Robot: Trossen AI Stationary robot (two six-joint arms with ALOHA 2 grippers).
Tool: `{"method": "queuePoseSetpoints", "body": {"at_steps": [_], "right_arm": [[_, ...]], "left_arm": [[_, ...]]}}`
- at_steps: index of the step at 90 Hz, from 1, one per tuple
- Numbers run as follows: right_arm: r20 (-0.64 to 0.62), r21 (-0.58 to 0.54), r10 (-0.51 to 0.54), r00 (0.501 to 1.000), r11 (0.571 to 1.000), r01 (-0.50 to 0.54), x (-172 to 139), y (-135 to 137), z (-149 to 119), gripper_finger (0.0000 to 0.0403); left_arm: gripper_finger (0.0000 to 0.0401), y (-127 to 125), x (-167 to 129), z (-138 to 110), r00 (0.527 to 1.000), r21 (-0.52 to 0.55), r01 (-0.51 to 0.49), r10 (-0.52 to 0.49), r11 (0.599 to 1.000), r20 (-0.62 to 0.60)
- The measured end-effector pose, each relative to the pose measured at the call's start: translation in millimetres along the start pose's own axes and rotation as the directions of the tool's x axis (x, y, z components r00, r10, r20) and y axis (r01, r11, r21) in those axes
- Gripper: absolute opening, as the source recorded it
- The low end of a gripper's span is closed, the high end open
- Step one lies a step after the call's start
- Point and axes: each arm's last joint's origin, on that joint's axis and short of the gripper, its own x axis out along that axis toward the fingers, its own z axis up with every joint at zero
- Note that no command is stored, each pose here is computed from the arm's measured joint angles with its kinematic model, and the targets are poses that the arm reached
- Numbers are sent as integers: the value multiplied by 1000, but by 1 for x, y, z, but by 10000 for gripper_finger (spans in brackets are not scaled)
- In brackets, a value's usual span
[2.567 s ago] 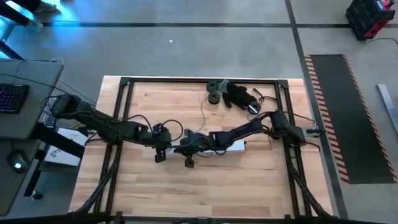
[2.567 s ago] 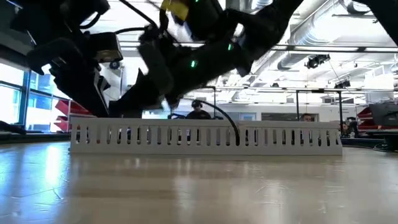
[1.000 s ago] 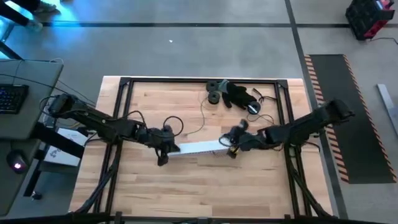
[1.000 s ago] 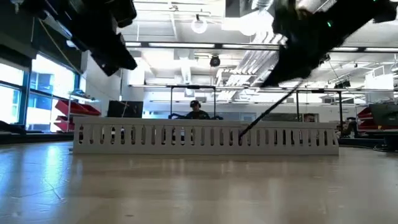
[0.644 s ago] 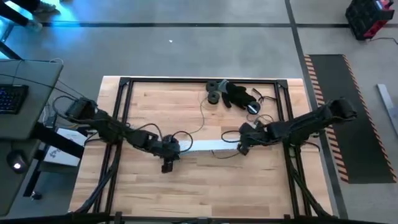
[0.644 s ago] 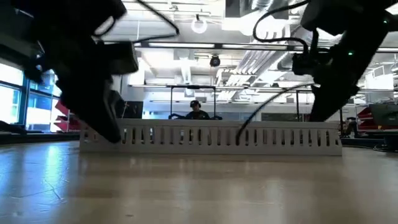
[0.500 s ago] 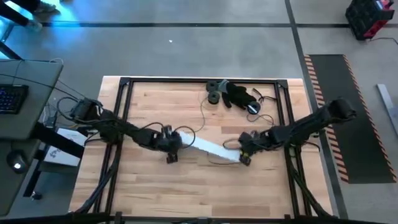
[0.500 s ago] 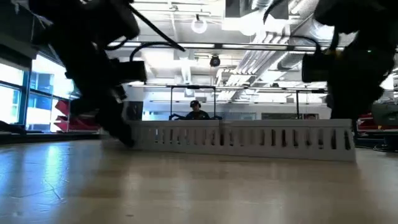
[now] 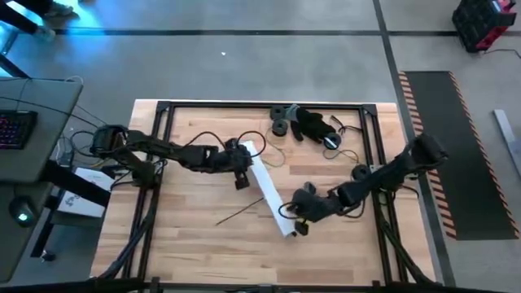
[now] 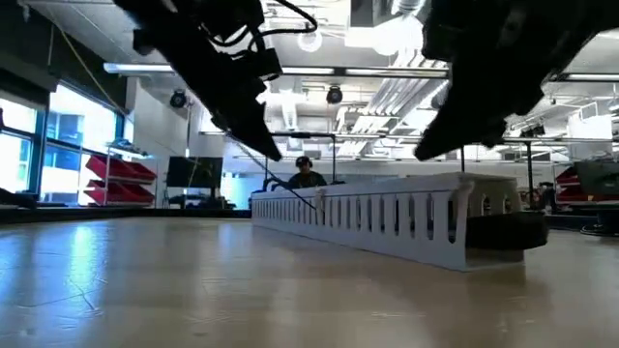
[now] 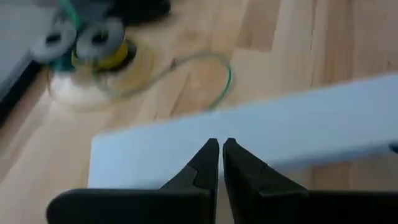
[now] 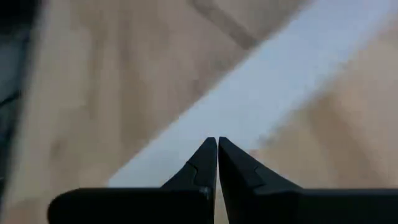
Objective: Ziptie cables
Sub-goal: Close the white cable duct
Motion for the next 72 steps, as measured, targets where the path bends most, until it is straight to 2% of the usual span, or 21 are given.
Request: {"method": "queuePoseSetpoints", "body": {"at_steps": [4, 7, 12, 19, 25, 34, 38, 46, 56, 72], "right_arm": [[-32, 18, -74, 997, 997, 74, -1, -3, -6, 0], [-49, 41, -88, 995, 995, 90, 0, -3, -9, 0], [-65, 77, -47, 997, 996, 52, 4, -1, -11, 0], [-96, 91, 50, 994, 995, -42, 17, 4, -18, 0], [-79, 83, 134, 988, 988, -128, 32, 12, -22, 0], [13, 72, 272, 962, 959, -272, 57, 28, -13, 0], [47, 50, 297, 954, 953, -299, 68, 33, -10, 0], [86, -20, 304, 949, 953, -304, 88, 43, -1, 0], [101, -100, 287, 953, 956, -277, 91, 51, 11, 0], [183, -220, 199, 963, 963, -157, 60, 51, 26, 0]], "left_arm": [[7, 2, 0, -5, 997, -55, 17, -21, 998, -80], [6, 5, 2, -11, 987, -91, 42, -56, 995, -153], [2, 9, 10, -18, 971, -132, 61, -89, 989, -221], [1, 15, 24, -26, 970, -141, 28, -61, 990, -236], [1, 18, 42, -25, 981, -141, 22, -48, 990, -186], [0, 22, 63, -11, 996, -109, 85, -87, 990, -9], [0, 21, 69, -1, 991, -68, 116, -110, 991, 75], [0, 22, 68, 19, 980, 4, 128, -127, 992, 156], [0, 21, 55, 38, 985, 56, 113, -120, 992, 125], [0, 3, 22, 41, 989, 124, 146, -148, 981, 10]]}}
